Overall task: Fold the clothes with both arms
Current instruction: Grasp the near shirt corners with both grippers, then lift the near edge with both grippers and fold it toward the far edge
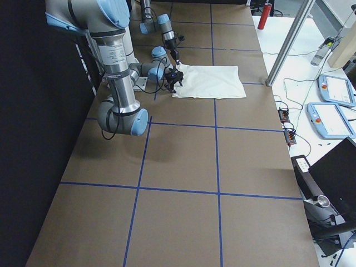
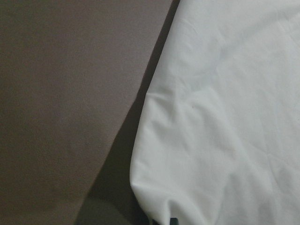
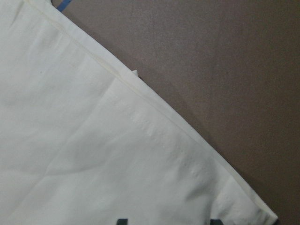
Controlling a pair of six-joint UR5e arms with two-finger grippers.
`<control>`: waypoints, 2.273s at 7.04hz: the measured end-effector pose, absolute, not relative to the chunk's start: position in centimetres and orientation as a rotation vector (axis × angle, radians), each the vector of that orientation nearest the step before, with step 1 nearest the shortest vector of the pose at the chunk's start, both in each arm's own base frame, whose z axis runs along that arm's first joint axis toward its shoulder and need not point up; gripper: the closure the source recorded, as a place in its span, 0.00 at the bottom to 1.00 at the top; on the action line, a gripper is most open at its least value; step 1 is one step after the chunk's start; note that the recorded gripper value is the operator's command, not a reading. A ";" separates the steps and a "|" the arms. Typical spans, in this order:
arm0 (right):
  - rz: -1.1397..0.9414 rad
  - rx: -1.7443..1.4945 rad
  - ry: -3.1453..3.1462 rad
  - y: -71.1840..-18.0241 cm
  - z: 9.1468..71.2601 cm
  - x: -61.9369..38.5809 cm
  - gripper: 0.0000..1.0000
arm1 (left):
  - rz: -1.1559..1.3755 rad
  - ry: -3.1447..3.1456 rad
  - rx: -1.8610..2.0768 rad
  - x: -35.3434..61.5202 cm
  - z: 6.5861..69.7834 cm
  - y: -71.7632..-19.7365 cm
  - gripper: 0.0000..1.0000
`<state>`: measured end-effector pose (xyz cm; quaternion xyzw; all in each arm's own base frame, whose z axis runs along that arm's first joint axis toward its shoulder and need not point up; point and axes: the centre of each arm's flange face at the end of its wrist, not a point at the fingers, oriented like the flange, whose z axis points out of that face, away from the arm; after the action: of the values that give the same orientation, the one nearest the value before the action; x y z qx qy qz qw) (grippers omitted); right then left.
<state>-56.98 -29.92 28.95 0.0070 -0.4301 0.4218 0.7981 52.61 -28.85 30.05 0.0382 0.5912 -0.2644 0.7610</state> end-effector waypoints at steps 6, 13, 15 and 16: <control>0.965 0.001 -0.943 -30.0 28.4 -57.0 1.00 | -0.575 1.290 0.082 52.7 29.9 -28.8 1.00; 0.923 -0.092 -1.049 -25.5 16.2 -43.3 1.00 | -0.503 1.259 0.064 40.2 17.1 -25.2 1.00; 0.911 -0.091 -1.023 -25.1 16.3 -43.5 1.00 | -0.486 1.235 0.062 39.8 16.3 -25.0 1.00; 0.911 -0.076 -1.004 -25.7 16.9 -44.2 1.00 | -0.481 1.217 0.090 40.6 16.3 -26.2 1.00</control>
<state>-44.23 -25.66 16.86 -0.0352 -0.4642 0.4211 0.7784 40.58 -26.15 16.31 0.0418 0.5656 -0.2236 0.7927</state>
